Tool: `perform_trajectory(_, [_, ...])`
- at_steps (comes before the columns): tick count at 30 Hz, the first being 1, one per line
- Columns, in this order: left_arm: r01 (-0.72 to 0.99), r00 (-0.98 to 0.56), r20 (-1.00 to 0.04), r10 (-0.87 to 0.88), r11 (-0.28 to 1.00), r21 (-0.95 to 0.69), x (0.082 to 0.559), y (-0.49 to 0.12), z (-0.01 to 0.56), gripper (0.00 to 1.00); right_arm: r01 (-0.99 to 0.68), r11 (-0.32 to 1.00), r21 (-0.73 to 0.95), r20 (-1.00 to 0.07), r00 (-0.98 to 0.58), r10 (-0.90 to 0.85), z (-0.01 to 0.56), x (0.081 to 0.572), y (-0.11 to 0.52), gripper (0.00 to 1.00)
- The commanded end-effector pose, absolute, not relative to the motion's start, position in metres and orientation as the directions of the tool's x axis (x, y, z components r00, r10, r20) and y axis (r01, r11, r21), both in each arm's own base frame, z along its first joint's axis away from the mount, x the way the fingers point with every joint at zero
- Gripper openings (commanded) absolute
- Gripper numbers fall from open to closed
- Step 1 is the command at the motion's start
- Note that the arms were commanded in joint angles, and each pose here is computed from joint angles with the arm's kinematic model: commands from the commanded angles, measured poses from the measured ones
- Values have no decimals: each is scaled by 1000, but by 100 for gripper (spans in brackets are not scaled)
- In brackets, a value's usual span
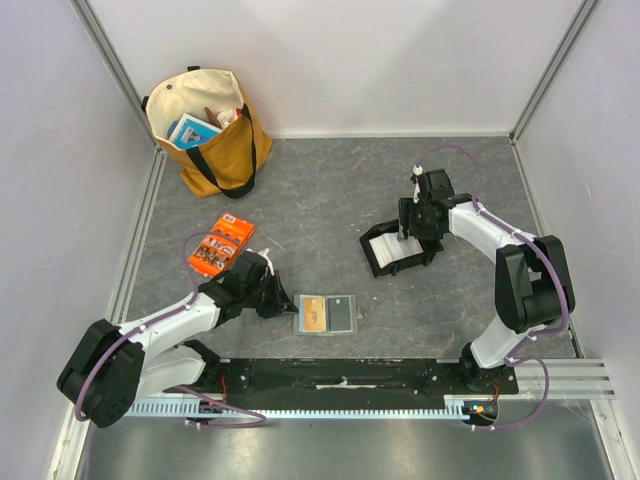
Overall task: Put the credit cards into the card holder
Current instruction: Pick up the credit card from the storage box.
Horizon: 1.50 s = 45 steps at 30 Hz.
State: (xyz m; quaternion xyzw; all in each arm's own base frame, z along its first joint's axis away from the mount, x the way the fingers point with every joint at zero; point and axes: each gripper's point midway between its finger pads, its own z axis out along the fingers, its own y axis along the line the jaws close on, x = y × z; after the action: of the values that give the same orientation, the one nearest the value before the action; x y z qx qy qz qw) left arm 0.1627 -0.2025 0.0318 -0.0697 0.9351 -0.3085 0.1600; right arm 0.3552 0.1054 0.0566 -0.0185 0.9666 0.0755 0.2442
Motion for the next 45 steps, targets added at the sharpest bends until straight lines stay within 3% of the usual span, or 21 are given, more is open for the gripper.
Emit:
perform_trajectory(1, [45,-933,-305,-190,781,-623,172,-213,45,2,-82,992,93,-430,-902,-34,39,347,102,68])
perform_trajectory(10, [44,-934,-304,-189,781,-623,172,-213,45,2,-112,987,111,-482,-875,-46,64,353,107,45])
perform_trajectory(16, [46,-934,-304,-188,781,-623,172,-213,45,2,-119,986,116,-488,-871,-48,70,352,107,39])
perform_trajectory(24, [46,-934,-305,-188,782,-622,172,-212,45,2,-121,985,126,-497,-867,-43,75,352,107,38])
perform_trajectory(37, [45,-935,-303,-186,783,-621,170,-212,43,2,-125,976,179,-506,-863,-18,84,354,109,17])
perform_trajectory(45, [47,-935,-303,-184,782,-621,171,-213,42,2,-120,974,195,-516,-857,-2,90,354,106,15])
